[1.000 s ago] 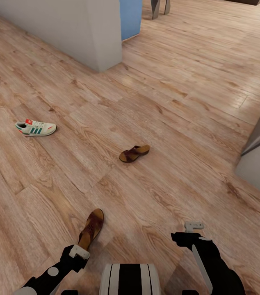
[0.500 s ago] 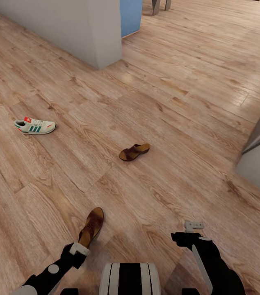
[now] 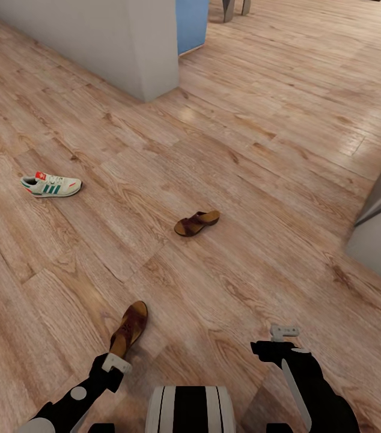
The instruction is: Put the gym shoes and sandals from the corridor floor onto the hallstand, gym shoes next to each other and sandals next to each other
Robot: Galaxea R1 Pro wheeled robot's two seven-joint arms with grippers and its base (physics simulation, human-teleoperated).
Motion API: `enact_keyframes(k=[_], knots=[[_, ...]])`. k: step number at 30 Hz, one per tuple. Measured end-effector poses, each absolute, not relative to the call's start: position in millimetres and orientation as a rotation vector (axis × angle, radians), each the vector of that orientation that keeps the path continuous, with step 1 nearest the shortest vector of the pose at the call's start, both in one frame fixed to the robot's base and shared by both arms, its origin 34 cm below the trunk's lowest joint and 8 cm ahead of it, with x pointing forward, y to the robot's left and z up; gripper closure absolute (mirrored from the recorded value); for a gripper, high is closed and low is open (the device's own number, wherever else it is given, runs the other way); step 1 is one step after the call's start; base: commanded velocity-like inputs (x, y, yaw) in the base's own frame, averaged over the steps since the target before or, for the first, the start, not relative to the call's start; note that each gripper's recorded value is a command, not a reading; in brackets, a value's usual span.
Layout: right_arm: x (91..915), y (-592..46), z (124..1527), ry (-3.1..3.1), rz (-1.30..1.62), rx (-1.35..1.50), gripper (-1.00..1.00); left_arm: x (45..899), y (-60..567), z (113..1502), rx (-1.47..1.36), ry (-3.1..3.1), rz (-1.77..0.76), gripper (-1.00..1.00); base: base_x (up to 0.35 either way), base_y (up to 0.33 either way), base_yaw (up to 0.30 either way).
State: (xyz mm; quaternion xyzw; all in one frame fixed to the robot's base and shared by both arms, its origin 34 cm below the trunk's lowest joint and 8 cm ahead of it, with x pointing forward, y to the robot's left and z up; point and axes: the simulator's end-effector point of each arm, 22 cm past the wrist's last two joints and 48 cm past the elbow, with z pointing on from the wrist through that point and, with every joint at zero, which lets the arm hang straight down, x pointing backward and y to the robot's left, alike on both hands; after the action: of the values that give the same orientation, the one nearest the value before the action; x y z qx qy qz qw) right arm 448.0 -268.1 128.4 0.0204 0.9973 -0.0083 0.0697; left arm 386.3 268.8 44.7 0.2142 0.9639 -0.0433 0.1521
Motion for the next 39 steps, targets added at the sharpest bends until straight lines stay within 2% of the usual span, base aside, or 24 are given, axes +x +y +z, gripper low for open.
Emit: enact_keyframes(k=[9, 25, 31, 33, 34, 35, 39], knots=[[447.9, -268.3, 128.4, 3.001, -0.026, 0.062, -1.0, 389.6, 268.3, 45.2, 0.614, 2.759, -0.124, 1.0, 0.0, 0.0, 0.0], [471.2, -267.7, 154.8, 2.936, -0.022, 0.059, -1.0, 444.3, 265.8, 74.7, 0.599, 2.645, -0.089, 1.0, 0.0, 0.0, 0.0], [477.3, -267.6, 164.5, 2.914, -0.022, 0.056, -1.0, 499.3, 258.1, 96.1, 0.561, 2.653, -0.028, 1.0, 0.0, 0.0, 0.0], [481.7, -268.3, 169.0, 2.901, -0.029, 0.051, -1.0, 545.9, 202.5, 124.9, 0.387, 2.669, -0.105, 1.0, 0.0, 0.0, 0.0], [484.1, -268.1, 171.6, 2.893, -0.031, 0.05, -1.0, 599.4, 200.8, 163.5, 0.344, 2.554, -0.092, 1.0, 0.0, 0.0, 0.0], [488.3, -268.1, 175.5, 2.881, -0.032, 0.048, -1.0, 617.5, 196.2, 181.2, 0.312, 2.521, -0.102, 1.0, 0.0, 0.0, 0.0], [518.5, -266.0, 202.8, 2.795, -0.032, 0.04, -1.0, 634.3, 176.2, 207.5, 0.251, 2.499, -0.154, 1.0, 0.0, 0.0, 0.0]])
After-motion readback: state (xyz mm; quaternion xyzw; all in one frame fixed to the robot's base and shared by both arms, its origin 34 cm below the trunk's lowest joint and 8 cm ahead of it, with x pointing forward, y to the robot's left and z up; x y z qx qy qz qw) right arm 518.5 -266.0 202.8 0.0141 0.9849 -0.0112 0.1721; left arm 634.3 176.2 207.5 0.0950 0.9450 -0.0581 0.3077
